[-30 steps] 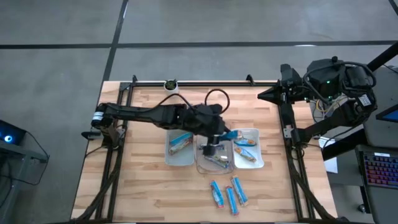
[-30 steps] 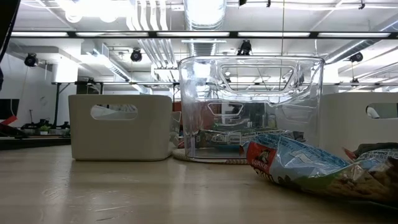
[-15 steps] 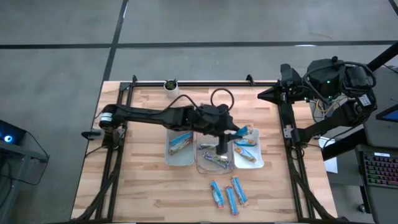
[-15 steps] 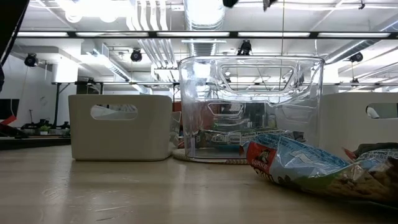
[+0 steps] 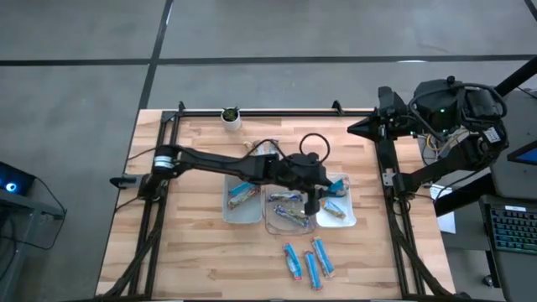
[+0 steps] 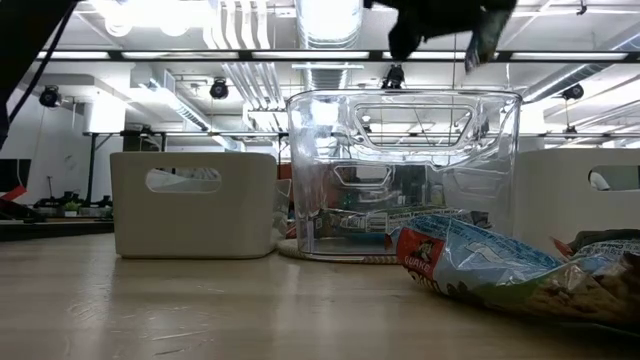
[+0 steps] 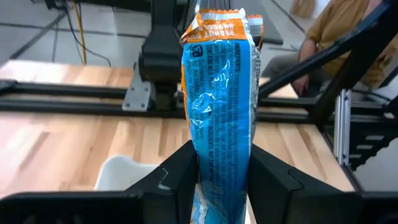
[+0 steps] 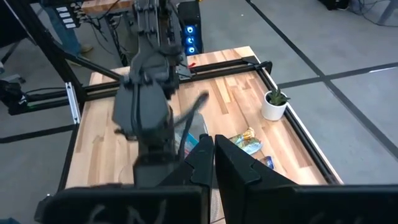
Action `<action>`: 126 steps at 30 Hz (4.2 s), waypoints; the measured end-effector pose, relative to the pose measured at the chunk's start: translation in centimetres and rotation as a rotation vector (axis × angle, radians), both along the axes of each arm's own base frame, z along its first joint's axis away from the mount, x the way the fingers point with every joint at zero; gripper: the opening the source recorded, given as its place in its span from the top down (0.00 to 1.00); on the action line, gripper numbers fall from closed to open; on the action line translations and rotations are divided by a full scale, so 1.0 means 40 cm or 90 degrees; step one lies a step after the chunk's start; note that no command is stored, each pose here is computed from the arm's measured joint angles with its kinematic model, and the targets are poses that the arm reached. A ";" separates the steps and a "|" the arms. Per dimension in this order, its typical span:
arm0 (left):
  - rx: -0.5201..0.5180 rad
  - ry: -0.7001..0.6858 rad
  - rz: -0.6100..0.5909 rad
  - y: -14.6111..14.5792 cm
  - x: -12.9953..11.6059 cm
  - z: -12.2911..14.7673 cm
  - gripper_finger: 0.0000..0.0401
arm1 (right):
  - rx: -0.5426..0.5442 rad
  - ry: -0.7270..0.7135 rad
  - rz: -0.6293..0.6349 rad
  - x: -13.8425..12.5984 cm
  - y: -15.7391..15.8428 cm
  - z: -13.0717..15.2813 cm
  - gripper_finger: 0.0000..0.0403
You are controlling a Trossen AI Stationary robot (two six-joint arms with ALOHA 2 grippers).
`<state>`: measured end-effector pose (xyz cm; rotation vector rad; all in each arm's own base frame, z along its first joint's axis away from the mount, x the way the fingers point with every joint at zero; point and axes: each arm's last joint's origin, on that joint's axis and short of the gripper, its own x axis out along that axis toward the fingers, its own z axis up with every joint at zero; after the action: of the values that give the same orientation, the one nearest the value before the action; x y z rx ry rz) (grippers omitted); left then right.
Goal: Pick and place Granola Bars by type
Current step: Put the left yellow granola bar into the white bin
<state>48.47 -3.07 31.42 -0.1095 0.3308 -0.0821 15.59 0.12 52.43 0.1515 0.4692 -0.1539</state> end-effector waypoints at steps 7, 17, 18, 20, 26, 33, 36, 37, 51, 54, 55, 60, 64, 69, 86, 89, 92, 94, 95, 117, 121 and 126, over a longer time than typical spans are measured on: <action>-0.006 0.029 -0.020 -0.004 0.031 -0.068 0.74 | -0.004 0.013 -0.007 0.003 -0.001 -0.005 0.98; -0.014 0.041 -0.039 -0.008 0.052 -0.116 0.74 | -0.005 0.014 -0.010 0.002 -0.001 -0.005 0.98; -0.015 0.038 -0.039 -0.008 0.054 -0.117 0.74 | -0.005 0.014 -0.010 0.003 -0.001 -0.005 0.98; -0.018 0.036 -0.040 -0.009 0.056 -0.120 0.74 | -0.005 0.015 -0.010 0.003 -0.001 -0.006 0.98; -0.019 0.041 -0.044 -0.009 0.058 -0.127 0.74 | -0.005 0.018 -0.010 0.005 -0.001 -0.008 0.98; -0.012 0.040 -0.046 -0.009 0.058 -0.127 0.74 | -0.006 0.018 -0.009 0.005 -0.001 -0.008 0.98; -0.019 0.040 -0.069 -0.011 0.058 -0.127 0.74 | -0.004 0.018 -0.010 0.005 -0.001 -0.008 0.98; -0.023 0.041 -0.082 -0.012 0.057 -0.127 0.74 | -0.004 0.018 -0.010 0.005 -0.001 -0.008 0.98; -0.026 0.042 -0.083 -0.009 0.057 -0.128 0.74 | -0.004 0.018 -0.010 0.006 -0.001 -0.009 0.98; -0.024 0.041 -0.077 -0.007 0.058 -0.128 0.74 | -0.004 0.018 -0.010 0.006 -0.001 -0.009 0.98; -0.023 0.041 -0.076 -0.006 0.058 -0.128 0.74 | -0.004 0.018 -0.010 0.006 -0.001 -0.009 0.98; -0.014 0.040 -0.059 -0.002 0.058 -0.128 0.74 | -0.004 0.018 -0.010 0.006 -0.001 -0.009 0.98; -0.011 0.040 -0.050 0.002 0.059 -0.128 0.74 | -0.004 0.018 -0.010 0.006 -0.001 -0.009 0.98; -0.011 0.040 -0.045 0.012 0.059 -0.128 0.74 | -0.004 0.018 -0.010 0.006 -0.001 -0.009 0.98; 0.293 -0.005 -0.158 0.008 0.059 -0.127 0.74 | -0.001 0.018 -0.011 0.006 -0.001 -0.009 0.98; 0.405 -0.020 -0.177 0.008 0.060 -0.125 0.74 | -0.001 0.018 -0.011 0.006 -0.001 -0.009 0.98; 0.499 -0.045 -0.196 0.008 0.062 -0.119 0.74 | -0.001 0.018 -0.011 0.006 -0.001 -0.009 0.98; 0.573 -0.058 -0.207 0.009 0.063 -0.116 0.74 | 0.001 0.019 -0.012 0.008 -0.001 -0.009 0.98; 0.612 -0.062 -0.214 0.009 0.064 -0.115 0.74 | 0.001 0.019 -0.012 0.009 -0.001 -0.010 0.98; 0.803 -0.065 -0.274 0.004 0.062 -0.120 0.74 | 0.015 0.022 -0.020 0.013 -0.001 -0.014 0.98; 0.800 -0.061 -0.286 0.004 0.060 -0.127 0.74 | 0.015 0.022 -0.020 0.014 -0.001 -0.014 0.98; 0.790 -0.040 -0.316 0.003 0.055 -0.141 0.74 | 0.015 0.022 -0.020 0.014 -0.001 -0.014 0.98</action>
<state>50.68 -2.95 25.80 1.2067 0.2925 -0.3552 16.14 0.09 51.86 0.1803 0.5026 -0.1825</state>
